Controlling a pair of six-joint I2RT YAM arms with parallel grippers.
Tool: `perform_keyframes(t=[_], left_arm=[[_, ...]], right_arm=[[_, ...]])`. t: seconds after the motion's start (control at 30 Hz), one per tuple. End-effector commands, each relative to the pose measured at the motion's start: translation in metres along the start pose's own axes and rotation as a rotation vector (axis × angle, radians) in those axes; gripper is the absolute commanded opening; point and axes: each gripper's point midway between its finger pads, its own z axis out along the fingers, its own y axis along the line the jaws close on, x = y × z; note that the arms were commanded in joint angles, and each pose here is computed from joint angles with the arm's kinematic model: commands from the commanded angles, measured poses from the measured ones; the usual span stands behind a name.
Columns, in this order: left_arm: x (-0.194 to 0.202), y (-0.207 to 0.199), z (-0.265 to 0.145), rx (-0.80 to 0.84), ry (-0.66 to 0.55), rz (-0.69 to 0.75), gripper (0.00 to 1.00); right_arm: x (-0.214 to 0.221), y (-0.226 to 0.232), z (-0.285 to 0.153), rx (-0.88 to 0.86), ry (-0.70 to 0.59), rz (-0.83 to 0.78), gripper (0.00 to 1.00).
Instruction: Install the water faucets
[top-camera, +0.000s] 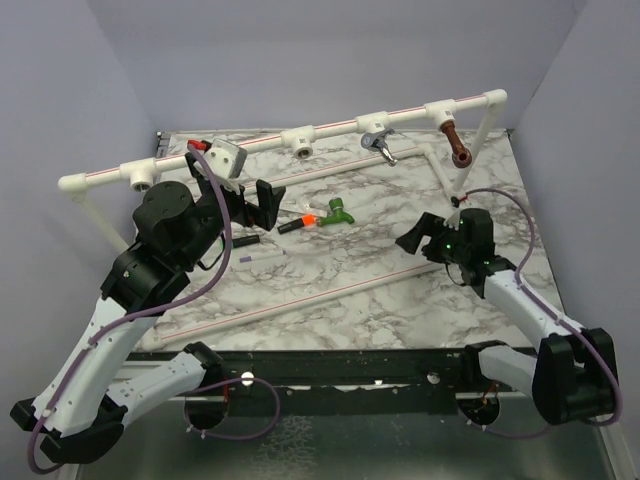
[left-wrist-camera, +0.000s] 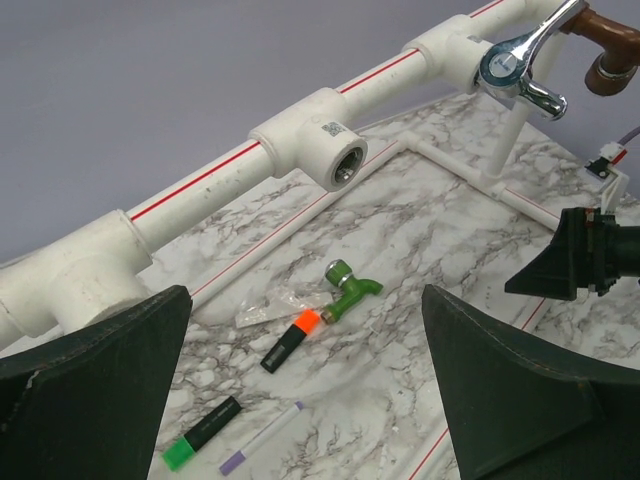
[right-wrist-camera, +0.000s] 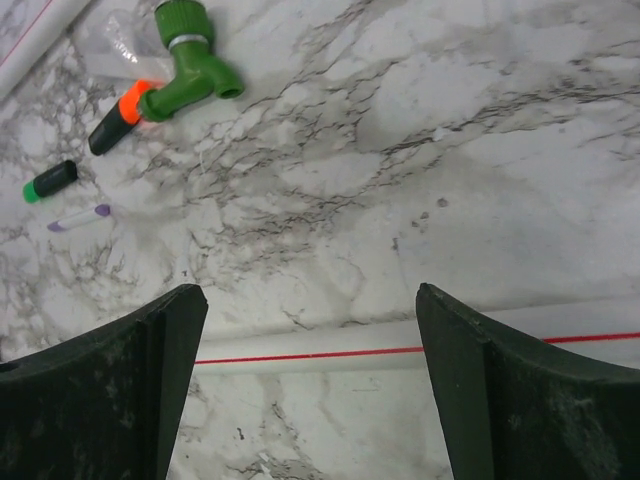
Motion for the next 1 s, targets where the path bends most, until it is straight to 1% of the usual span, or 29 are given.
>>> perform_keyframes(t=[0.0, 0.13, 0.4, 0.7, 0.97], left_arm=[[0.012, 0.006, -0.001, -0.035, 0.032, 0.021, 0.99], [0.013, 0.006, -0.001, -0.032, 0.036, 0.022, 0.99], [0.016, 0.007, -0.003, -0.035, 0.041, 0.024, 0.99], [0.023, 0.007, -0.008, -0.037, 0.061, 0.012, 0.99], [0.028, 0.005, -0.013, -0.029, 0.077, -0.007, 0.99]], right_arm=[[0.007, 0.027, 0.025, -0.067, 0.005, -0.019, 0.91], [0.013, 0.040, 0.048, -0.086, 0.013, -0.031, 0.89], [0.016, 0.071, 0.104, -0.127, 0.061, -0.120, 0.87], [-0.006, 0.091, 0.165, -0.110, 0.065, -0.243, 0.86], [-0.020, 0.091, 0.217, -0.047, 0.080, -0.336, 0.85]])
